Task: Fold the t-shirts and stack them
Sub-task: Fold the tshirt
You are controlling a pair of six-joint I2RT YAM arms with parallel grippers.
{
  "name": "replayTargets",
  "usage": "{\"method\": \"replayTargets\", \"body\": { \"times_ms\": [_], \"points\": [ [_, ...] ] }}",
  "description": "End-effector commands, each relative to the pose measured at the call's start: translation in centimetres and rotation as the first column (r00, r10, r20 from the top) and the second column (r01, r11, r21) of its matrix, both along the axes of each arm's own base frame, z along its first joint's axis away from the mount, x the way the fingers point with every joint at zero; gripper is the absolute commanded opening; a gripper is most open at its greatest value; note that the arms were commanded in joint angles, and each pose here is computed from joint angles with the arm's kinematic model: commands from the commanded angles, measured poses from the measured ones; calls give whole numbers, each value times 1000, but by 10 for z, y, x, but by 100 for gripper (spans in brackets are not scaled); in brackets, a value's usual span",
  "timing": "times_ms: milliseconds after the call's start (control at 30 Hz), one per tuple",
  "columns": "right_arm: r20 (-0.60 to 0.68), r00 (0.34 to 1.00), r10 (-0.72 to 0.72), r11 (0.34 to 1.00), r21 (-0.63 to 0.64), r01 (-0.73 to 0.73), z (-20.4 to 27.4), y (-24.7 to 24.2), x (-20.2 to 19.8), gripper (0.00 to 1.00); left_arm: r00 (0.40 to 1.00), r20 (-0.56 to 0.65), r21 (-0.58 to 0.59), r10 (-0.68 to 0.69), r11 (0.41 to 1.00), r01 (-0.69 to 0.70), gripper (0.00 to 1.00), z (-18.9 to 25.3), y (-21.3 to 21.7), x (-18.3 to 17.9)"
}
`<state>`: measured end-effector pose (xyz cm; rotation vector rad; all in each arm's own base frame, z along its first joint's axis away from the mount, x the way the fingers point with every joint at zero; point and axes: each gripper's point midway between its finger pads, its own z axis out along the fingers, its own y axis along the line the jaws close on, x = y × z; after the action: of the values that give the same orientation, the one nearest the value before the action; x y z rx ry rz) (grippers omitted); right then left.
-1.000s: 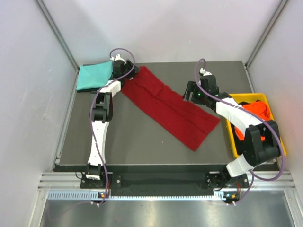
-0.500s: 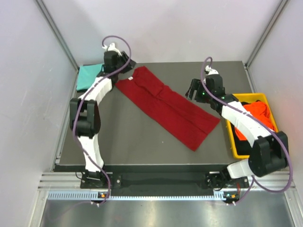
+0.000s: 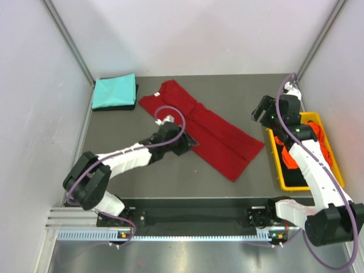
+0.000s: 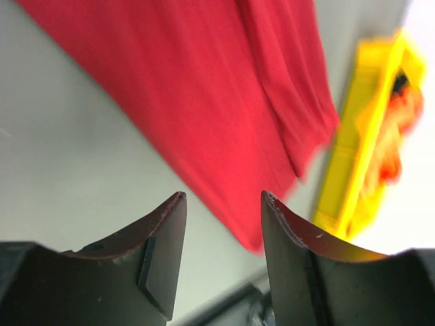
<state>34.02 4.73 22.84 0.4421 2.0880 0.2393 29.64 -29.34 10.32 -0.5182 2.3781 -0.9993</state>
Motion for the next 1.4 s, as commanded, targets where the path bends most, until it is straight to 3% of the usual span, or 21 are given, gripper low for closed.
{"method": "replayTargets", "body": {
  "times_ms": [0, 167, 467, 967, 1367],
  "points": [
    [28, 998, -51, 999, 11, 51, 15, -10, -15, 79, 994, 42, -131, 102, 987, -96, 53, 34, -36, -17],
    [63, 997, -51, 998, 36, 49, 21, -10, -24, 79, 996, -31, -138, 82, 987, -85, 53, 7, -79, -50],
    [69, 996, -57, 998, 23, 55, 19, -15, -31, 79, 993, -101, -118, 69, 990, -81, 50, -24, -127, -77],
    [71, 995, -76, 997, 16, 75, 15, -22, -30, 79, 980, -193, -45, 42, 998, -51, 49, -67, -144, -101],
    [76, 994, -77, 997, 35, 75, 14, -21, -32, 79, 975, -217, -14, 52, 998, -57, 39, -78, -144, -110]
  ]
}}
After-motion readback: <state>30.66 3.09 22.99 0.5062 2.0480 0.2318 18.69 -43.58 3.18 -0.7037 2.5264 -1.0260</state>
